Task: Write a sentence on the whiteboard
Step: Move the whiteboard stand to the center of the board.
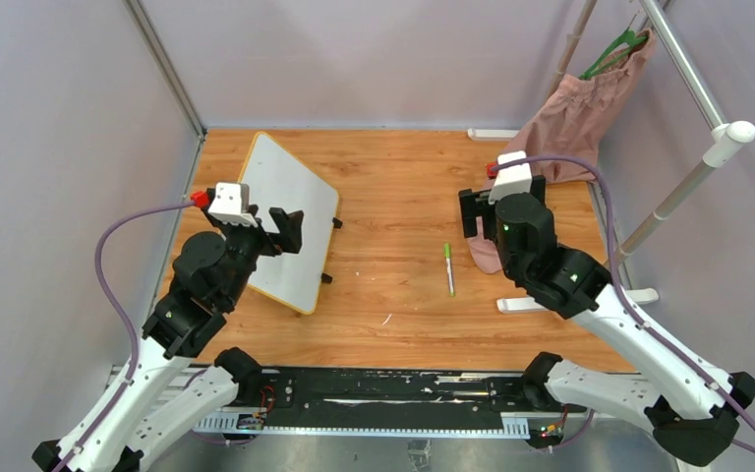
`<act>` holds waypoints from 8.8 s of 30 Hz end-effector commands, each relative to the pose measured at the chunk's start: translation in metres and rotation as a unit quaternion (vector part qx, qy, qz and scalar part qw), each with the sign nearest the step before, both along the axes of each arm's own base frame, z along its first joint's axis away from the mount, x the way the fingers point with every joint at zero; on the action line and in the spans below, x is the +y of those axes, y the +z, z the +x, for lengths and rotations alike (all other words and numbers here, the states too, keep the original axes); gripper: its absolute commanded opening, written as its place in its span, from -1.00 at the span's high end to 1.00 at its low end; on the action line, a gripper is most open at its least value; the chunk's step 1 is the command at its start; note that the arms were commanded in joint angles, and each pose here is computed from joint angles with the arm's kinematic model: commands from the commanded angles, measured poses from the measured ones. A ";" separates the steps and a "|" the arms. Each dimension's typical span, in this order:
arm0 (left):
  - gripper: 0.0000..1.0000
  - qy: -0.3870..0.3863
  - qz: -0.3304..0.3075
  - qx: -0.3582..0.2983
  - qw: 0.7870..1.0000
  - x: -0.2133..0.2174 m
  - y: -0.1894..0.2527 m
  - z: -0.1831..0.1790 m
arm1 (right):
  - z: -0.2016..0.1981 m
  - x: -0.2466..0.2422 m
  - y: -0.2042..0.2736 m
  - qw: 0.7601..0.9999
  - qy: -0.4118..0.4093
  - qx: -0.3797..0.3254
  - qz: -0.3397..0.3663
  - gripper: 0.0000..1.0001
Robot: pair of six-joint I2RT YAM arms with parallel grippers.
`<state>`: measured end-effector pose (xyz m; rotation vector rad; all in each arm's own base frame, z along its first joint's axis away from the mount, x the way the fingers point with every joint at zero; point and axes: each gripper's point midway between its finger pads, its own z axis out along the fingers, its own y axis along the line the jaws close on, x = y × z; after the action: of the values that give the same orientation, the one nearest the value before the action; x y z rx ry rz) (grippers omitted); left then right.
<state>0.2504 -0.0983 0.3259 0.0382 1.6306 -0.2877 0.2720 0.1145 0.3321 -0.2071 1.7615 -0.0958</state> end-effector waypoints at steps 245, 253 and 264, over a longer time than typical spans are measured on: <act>-1.00 -0.063 0.008 0.036 0.997 -0.021 -0.051 -0.010 | 0.008 0.044 -0.303 0.932 0.022 0.355 0.063 0.05; -1.00 -0.043 0.007 0.026 0.999 -0.011 -0.048 -0.012 | -0.002 0.043 -0.317 0.921 0.022 0.384 0.056 0.37; -1.00 -0.045 0.003 0.034 0.998 -0.013 -0.051 -0.012 | -0.001 0.044 -0.297 0.930 0.024 0.358 0.079 -0.26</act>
<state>0.2371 -0.1109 0.2709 0.1178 1.7165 -0.3560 0.2766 0.1650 0.0253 -0.2110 2.4834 0.1812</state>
